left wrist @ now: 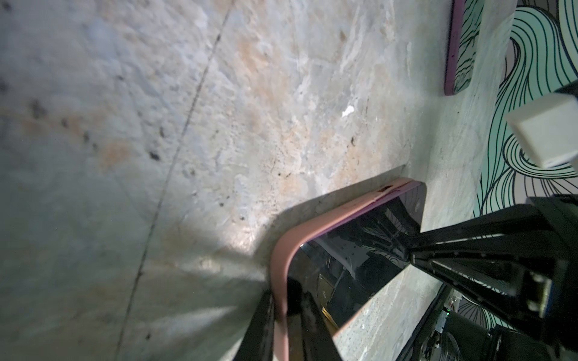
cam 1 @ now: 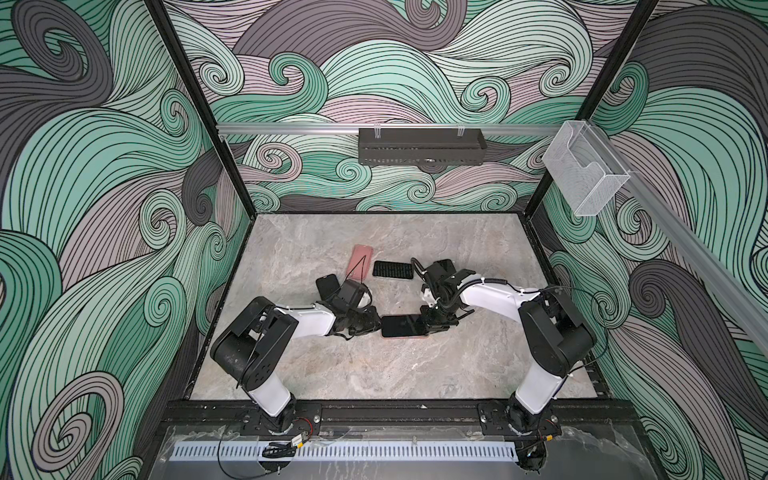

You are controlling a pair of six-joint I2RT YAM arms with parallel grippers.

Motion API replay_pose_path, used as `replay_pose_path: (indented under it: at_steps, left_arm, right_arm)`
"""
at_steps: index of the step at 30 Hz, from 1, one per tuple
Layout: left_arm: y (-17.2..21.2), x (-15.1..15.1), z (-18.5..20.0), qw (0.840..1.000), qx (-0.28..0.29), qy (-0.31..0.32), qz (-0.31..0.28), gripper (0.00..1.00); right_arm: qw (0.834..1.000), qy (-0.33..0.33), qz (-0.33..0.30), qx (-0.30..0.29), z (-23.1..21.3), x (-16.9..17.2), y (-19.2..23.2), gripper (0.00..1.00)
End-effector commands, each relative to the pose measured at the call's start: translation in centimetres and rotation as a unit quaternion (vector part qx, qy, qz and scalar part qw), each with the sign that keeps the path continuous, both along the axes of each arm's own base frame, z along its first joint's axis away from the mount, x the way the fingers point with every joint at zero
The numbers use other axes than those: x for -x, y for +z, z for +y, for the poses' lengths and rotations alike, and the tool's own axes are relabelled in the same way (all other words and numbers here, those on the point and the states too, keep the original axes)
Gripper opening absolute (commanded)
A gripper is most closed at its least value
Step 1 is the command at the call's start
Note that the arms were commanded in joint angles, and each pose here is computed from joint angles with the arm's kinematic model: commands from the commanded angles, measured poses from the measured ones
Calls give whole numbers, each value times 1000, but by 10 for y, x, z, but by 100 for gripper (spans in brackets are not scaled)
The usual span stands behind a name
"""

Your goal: Put the phone into the phone case

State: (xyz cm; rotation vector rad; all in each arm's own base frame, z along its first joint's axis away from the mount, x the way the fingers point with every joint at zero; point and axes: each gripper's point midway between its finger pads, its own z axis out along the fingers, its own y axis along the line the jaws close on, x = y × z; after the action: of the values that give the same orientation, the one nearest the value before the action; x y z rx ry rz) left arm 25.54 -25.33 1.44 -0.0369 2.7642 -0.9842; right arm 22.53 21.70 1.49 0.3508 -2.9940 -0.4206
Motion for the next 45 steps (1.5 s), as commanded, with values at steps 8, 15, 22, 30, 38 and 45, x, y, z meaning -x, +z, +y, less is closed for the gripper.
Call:
replay_pose_path:
  at_steps: [8, 15, 22, 30, 38, 45]
  left_arm:
    - [-36, 39, 26, 994, -75, -9, 73, 20]
    - [-37, 40, 26, 994, -77, -9, 74, 20]
    - [-37, 40, 26, 994, -76, -8, 74, 20]
    - [-37, 40, 25, 994, -76, -10, 75, 20]
    - [-37, 40, 24, 994, -75, -11, 75, 19]
    - [-37, 40, 25, 994, -75, -11, 75, 20]
  right_arm:
    - [998, 39, 45, 14, 16, 36, -77, 15]
    - [998, 37, 46, 25, 13, 37, -82, 15]
    - [997, 38, 52, 34, 10, 40, -87, 15]
    - [997, 37, 52, 36, 10, 40, -90, 15]
    - [997, 34, 52, 51, 6, 41, -94, 15]
    - [996, 33, 51, 63, 3, 41, -97, 15]
